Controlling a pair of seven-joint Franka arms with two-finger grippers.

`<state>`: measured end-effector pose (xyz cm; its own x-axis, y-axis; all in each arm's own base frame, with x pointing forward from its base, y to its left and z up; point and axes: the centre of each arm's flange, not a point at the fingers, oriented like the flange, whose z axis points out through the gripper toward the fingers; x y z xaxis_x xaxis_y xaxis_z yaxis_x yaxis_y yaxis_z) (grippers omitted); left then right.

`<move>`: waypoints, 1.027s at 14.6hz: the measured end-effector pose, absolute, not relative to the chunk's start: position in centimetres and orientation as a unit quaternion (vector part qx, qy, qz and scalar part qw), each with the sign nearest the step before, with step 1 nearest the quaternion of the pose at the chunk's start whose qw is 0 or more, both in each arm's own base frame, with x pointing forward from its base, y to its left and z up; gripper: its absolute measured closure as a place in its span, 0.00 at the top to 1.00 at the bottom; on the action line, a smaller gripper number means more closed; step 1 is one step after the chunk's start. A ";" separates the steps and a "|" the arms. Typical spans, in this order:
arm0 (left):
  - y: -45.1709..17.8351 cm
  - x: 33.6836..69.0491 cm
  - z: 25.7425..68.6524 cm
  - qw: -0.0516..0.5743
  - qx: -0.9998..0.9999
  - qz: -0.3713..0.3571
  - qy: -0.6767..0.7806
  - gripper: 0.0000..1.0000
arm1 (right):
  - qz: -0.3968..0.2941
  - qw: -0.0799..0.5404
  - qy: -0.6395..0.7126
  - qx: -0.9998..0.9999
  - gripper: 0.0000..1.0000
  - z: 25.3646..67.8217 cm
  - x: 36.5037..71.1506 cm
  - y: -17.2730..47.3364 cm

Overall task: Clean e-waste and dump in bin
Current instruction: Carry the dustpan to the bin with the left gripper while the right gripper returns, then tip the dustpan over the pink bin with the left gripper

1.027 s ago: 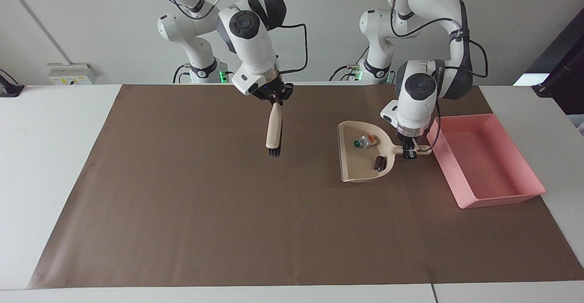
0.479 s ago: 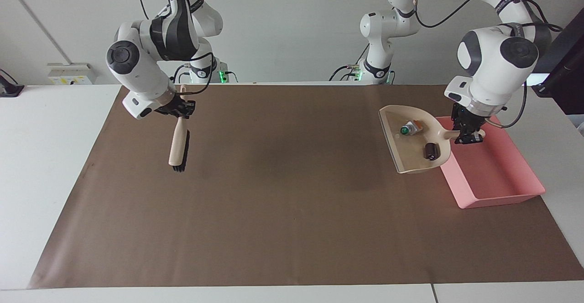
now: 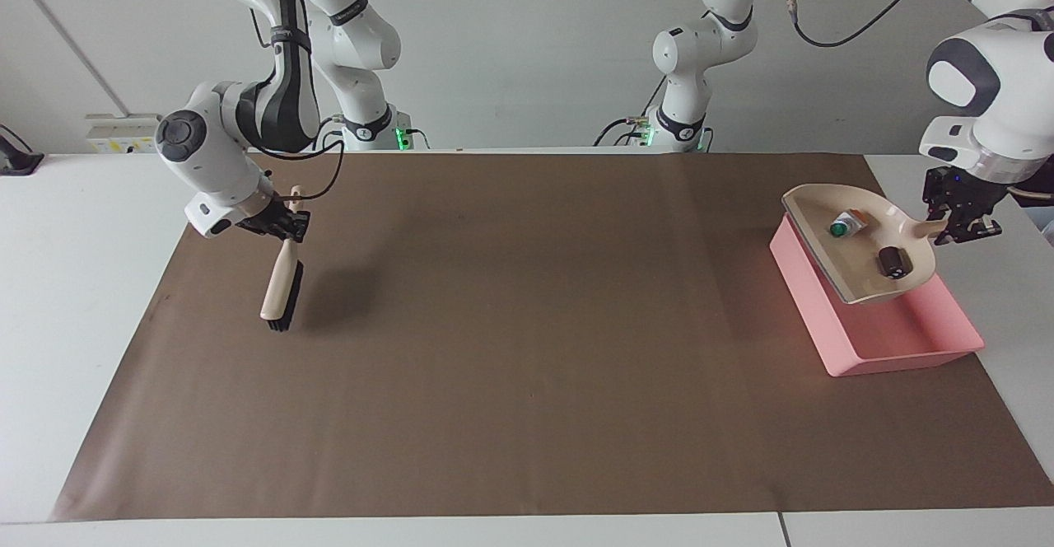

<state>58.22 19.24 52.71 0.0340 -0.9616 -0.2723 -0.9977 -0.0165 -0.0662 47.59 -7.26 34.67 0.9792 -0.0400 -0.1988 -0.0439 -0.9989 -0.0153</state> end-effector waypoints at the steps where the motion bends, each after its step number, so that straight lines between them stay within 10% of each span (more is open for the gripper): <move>1: 20.5 58.4 52.8 0.142 -0.705 0.085 0.690 0.32 | 0.093 0.009 0.014 -0.996 0.25 34.3 47.4 -7.2; 15: 18.1 59.1 47.7 0.337 -0.609 0.293 0.656 0.32 | 0.067 0.008 -0.032 -0.997 0.25 33.2 45.9 -7.6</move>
